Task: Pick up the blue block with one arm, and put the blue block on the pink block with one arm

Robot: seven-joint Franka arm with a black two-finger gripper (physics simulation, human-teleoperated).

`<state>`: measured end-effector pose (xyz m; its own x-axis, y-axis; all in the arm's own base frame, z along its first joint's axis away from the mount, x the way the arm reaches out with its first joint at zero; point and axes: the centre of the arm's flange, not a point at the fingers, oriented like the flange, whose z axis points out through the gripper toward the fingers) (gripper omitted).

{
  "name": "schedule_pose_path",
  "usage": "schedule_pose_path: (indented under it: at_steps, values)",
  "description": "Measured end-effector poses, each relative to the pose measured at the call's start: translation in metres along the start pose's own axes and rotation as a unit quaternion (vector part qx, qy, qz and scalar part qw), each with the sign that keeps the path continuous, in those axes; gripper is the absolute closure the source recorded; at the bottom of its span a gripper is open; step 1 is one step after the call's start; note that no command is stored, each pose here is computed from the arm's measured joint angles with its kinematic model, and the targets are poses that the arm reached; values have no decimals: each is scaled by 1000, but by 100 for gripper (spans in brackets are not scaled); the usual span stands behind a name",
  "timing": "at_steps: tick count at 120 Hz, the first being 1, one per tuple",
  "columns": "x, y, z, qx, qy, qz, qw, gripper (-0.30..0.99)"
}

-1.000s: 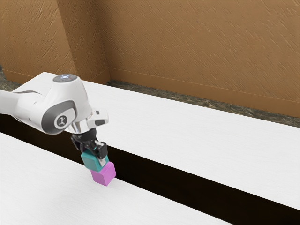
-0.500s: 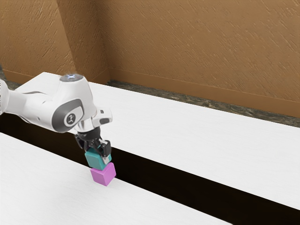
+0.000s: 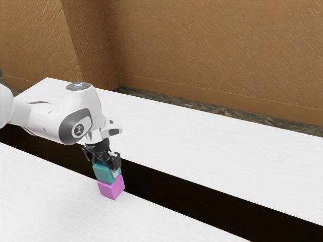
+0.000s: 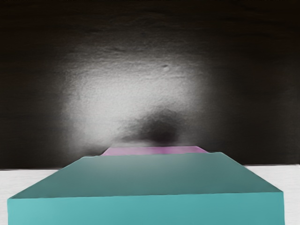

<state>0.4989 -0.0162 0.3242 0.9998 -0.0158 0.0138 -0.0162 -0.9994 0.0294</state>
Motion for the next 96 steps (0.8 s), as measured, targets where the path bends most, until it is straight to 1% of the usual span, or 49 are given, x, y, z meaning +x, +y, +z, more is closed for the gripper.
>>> schedule_pose_path:
  at_steps: [24, 38, 45, 53, 60, 67, 74, 85, 96]
  values:
    - [0, 4, -2, -4, 2, 11, 1000, 11]
    - [2, 7, -12, -10, 12, 22, 1000, 7]
    - [5, 9, -24, -17, 24, 27, 999, 6]
    - [12, 10, -51, -28, 49, 33, 998, 5]
    - [21, 11, -90, -40, 79, 40, 995, 4]
    - [24, 6, -123, -51, 96, 42, 993, 4]
    - [24, 2, -143, -54, 101, 45, 992, 3]
    - [21, -3, -153, -52, 92, 52, 993, 3]
    - [24, -3, -174, -28, 91, 66, 993, 3]
